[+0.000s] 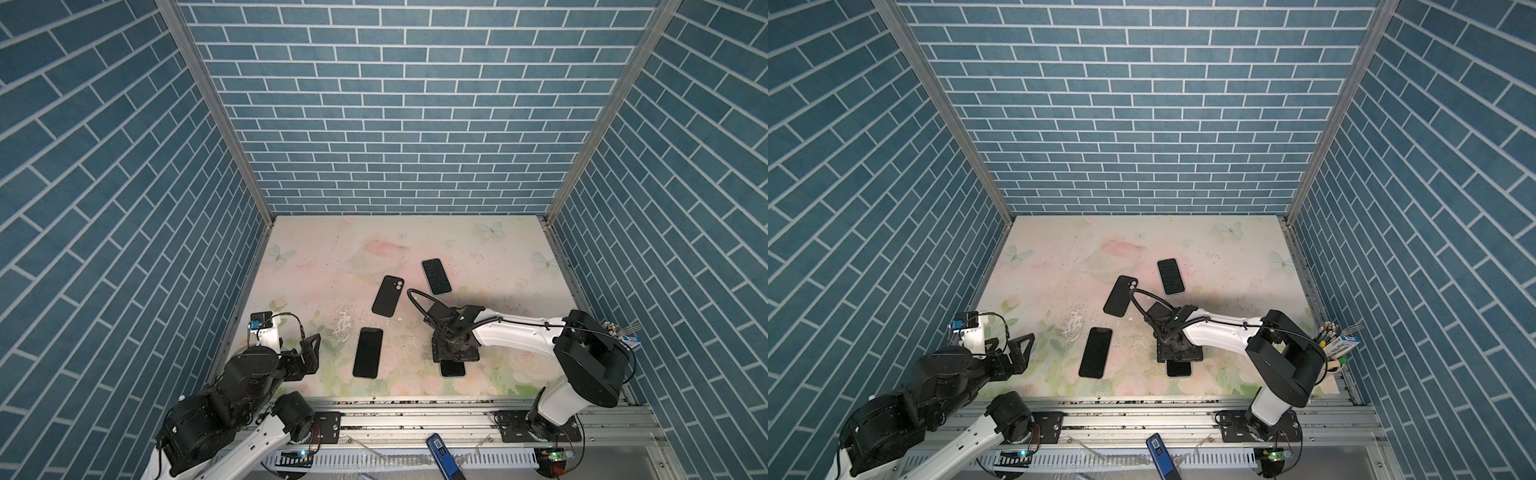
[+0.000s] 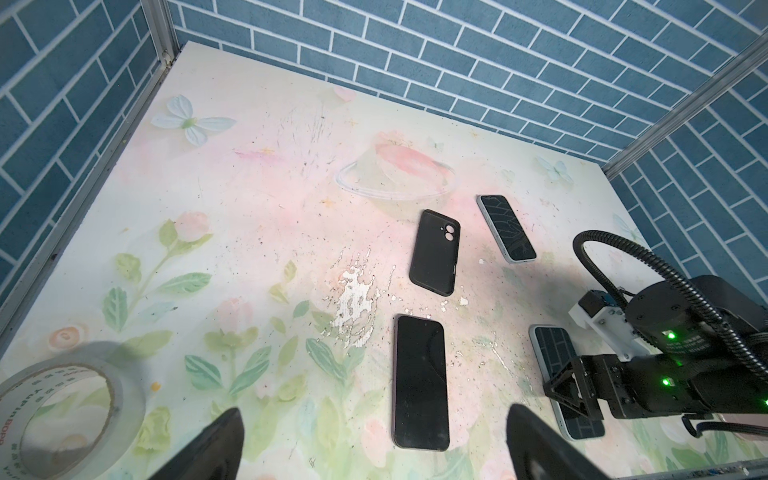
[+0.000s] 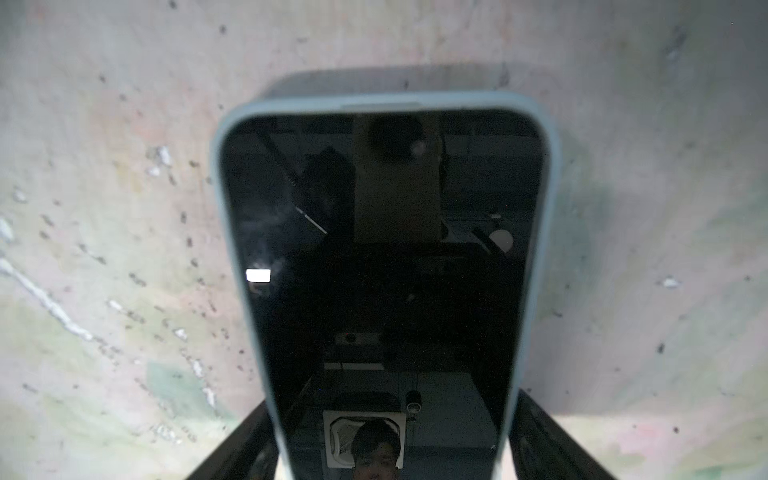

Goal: Put the phone into the phone case
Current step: 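Grasp the light-blue cased phone with the right gripper and lift it, then carry the cased phone farther from the robot and set it beside the other cased phone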

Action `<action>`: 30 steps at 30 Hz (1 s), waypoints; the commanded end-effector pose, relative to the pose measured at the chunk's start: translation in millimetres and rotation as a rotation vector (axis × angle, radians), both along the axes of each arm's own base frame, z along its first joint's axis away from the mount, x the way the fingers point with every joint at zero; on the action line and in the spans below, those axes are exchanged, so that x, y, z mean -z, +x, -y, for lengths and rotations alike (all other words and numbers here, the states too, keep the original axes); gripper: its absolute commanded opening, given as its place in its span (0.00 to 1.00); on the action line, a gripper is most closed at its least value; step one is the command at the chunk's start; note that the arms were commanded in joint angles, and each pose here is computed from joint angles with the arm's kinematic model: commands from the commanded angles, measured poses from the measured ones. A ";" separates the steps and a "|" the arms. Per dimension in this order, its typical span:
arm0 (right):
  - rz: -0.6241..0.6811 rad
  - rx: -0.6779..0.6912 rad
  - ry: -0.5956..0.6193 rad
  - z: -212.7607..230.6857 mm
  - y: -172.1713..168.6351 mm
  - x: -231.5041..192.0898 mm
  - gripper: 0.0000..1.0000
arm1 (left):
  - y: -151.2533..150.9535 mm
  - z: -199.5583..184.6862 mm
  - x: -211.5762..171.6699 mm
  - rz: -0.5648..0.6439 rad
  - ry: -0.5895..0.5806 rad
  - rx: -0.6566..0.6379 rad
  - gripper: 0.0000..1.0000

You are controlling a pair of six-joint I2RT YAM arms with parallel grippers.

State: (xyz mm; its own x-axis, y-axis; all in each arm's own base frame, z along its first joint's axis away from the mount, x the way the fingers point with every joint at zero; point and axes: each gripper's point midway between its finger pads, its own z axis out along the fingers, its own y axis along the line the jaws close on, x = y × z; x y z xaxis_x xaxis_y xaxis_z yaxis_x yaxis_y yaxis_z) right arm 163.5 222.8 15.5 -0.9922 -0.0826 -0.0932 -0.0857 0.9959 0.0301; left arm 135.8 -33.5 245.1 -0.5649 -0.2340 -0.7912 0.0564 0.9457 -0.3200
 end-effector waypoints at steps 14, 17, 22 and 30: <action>0.041 0.017 -0.067 36.7 38.6 -19.8 0.78 | 3.2 2.3 7.0 -0.026 0.022 -0.005 1.00; 0.063 -0.023 -0.023 46.1 66.2 -30.6 0.78 | 3.6 1.6 7.5 -0.027 0.024 -0.010 1.00; 0.089 -0.166 -0.010 54.5 118.9 -40.7 0.78 | 3.5 0.0 7.4 -0.027 0.022 -0.020 1.00; 0.107 -0.186 -0.044 70.0 213.6 -33.0 0.76 | 3.0 -2.4 6.4 -0.019 0.018 -0.031 1.00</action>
